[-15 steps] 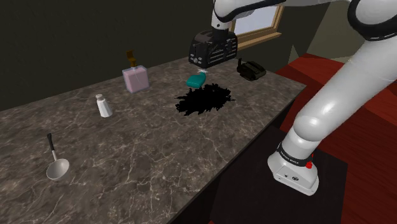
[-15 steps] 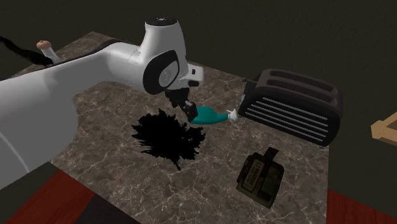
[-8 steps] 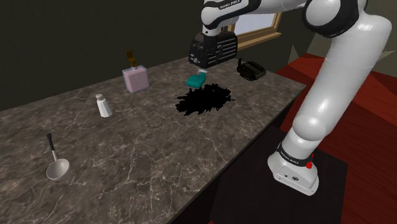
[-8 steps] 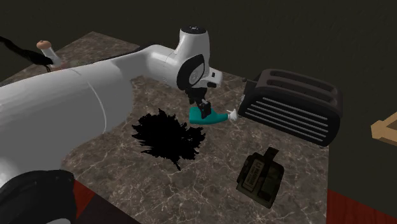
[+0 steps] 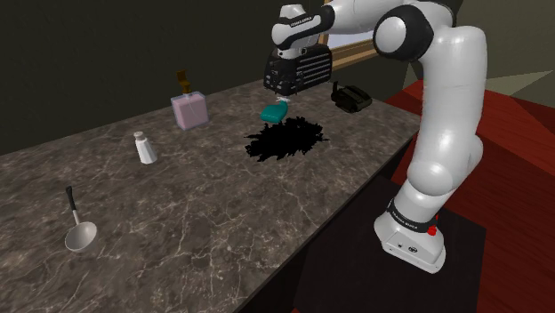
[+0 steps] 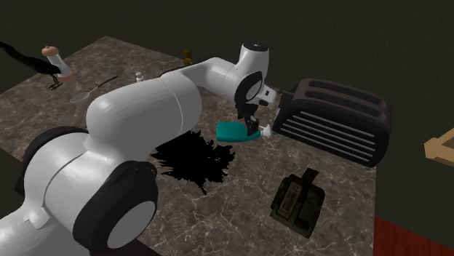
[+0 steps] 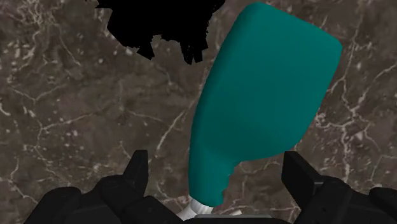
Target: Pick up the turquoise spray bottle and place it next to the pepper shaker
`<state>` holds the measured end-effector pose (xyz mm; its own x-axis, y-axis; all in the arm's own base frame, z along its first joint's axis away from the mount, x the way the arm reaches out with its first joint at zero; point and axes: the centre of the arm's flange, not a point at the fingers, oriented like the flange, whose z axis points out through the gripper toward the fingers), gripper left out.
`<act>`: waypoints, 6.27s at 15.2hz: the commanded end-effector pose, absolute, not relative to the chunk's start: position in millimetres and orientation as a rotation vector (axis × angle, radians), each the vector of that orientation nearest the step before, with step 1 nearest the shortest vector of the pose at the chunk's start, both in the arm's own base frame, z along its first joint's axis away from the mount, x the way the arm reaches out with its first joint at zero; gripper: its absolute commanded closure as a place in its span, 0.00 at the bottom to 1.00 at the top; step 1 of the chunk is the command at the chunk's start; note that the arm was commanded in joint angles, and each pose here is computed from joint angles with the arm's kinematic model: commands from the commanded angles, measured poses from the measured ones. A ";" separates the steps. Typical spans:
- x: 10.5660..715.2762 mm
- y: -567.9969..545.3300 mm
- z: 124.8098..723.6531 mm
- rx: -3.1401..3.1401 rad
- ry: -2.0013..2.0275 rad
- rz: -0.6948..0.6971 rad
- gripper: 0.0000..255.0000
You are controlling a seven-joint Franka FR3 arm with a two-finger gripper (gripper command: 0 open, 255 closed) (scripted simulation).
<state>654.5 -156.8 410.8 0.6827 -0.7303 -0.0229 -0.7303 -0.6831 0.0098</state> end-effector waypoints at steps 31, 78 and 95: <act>695.2 -195.6 338.0 -2.786 1.413 0.075 1.00; 664.5 -13.3 512.4 -2.786 1.413 0.075 1.00; 627.3 208.0 512.9 -2.786 1.413 0.075 1.00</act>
